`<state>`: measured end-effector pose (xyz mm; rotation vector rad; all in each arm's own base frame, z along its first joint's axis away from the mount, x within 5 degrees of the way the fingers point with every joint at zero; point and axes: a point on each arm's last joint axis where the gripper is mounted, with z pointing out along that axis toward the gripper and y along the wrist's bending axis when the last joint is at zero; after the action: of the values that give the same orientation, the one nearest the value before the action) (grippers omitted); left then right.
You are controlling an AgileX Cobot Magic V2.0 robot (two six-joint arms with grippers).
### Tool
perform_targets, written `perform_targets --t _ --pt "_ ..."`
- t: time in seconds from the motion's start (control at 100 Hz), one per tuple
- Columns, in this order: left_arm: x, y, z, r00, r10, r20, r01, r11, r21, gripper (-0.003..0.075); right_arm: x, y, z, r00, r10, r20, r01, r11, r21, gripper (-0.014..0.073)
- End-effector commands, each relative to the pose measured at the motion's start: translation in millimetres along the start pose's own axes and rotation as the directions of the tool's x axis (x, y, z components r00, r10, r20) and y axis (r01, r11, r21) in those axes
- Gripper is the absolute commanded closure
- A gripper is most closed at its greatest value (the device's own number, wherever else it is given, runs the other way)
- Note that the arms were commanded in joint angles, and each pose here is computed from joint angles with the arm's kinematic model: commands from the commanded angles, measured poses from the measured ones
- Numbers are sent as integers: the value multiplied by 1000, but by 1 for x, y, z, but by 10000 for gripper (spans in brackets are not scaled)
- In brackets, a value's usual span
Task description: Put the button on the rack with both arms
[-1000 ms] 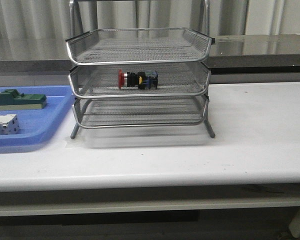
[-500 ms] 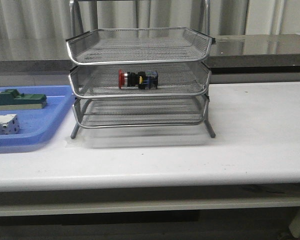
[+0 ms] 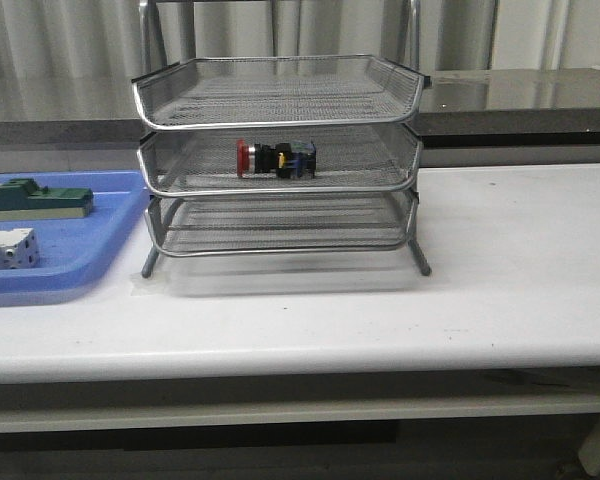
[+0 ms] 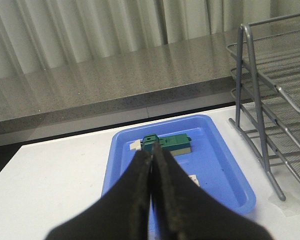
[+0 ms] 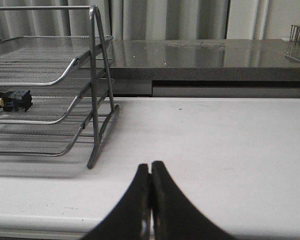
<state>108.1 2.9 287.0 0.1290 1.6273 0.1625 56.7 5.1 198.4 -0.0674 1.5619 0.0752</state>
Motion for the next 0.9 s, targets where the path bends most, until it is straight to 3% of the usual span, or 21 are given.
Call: perform_targets --t 0.0,0.53,0.89 --pt "-15 4 0 996 -19 89 21 999 -32 716 -14 0 -3 994 1 112 -1 1000 3 652" --pt "-15 4 0 996 -19 89 21 999 -28 716 -14 0 -3 994 1 112 -1 1000 3 652" --pt "-5 0 -16 985 -113 134 115 993 -4 716 -14 0 -3 994 1 112 -1 1000 3 652"
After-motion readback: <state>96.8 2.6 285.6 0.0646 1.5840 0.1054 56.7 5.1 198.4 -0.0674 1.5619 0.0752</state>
